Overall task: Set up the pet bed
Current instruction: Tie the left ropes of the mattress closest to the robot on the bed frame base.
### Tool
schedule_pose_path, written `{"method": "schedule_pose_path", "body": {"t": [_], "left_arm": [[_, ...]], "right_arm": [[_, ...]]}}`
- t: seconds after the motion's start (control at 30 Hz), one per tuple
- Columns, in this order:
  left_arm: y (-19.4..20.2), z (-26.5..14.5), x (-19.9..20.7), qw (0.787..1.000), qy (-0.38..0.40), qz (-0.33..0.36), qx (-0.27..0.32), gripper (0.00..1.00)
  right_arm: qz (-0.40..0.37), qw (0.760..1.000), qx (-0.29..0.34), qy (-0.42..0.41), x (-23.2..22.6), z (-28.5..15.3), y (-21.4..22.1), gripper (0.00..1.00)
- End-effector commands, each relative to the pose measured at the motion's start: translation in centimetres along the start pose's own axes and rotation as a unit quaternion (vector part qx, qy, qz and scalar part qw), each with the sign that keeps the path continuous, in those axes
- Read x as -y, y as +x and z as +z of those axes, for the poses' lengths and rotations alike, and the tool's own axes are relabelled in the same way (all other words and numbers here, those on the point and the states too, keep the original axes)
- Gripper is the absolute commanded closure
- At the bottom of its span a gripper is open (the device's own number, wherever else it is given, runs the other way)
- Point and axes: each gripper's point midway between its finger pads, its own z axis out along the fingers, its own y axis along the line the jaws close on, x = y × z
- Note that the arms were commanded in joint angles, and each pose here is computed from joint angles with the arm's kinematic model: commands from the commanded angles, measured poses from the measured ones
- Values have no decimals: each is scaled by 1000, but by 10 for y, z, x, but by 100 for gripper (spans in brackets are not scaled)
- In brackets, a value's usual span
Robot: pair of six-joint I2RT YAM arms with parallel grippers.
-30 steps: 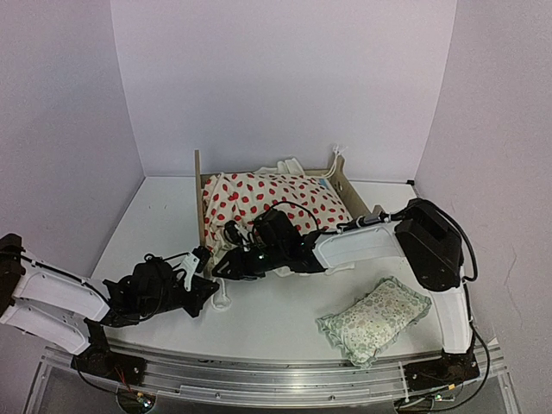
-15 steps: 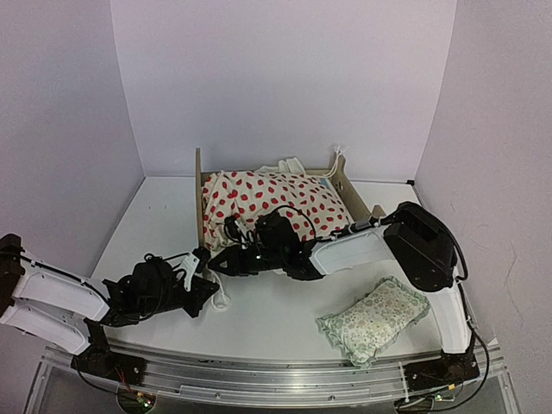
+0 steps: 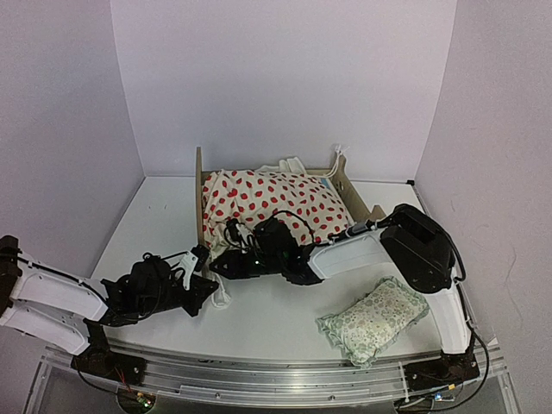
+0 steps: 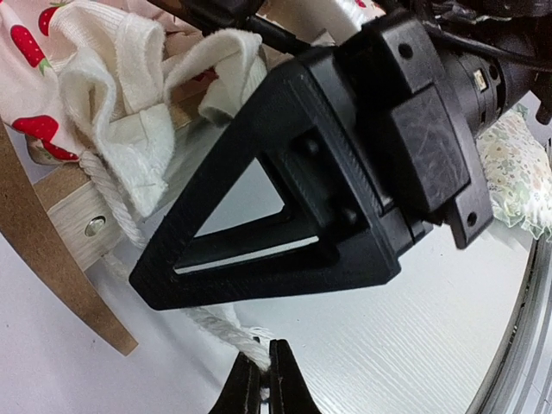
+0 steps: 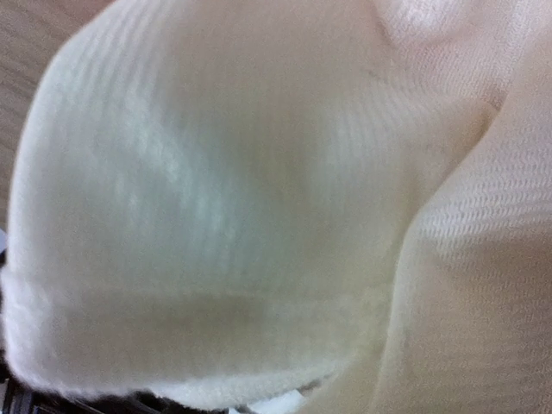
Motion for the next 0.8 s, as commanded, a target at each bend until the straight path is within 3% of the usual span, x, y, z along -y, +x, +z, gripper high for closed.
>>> {"method": "schedule_pose_path", "body": {"t": [0.0,0.17,0.33,0.77], "left_arm": [[-18,-3,5,1000,10,-8,22,95],[-17,-3,5,1000,12,-9,21,96],[-20,-5,4,1000,9,-10,27,96],[-36,-6,-17,998,-36,-28,31,92]], "right_arm": [[-39,999,17,23,-3,6,-3,70],[-39,999,34,9,-8,6,-10,79],[-40,998,43,0,-12,3,-11,99],[-63,997,37,19,-14,-34,-2,100]]}}
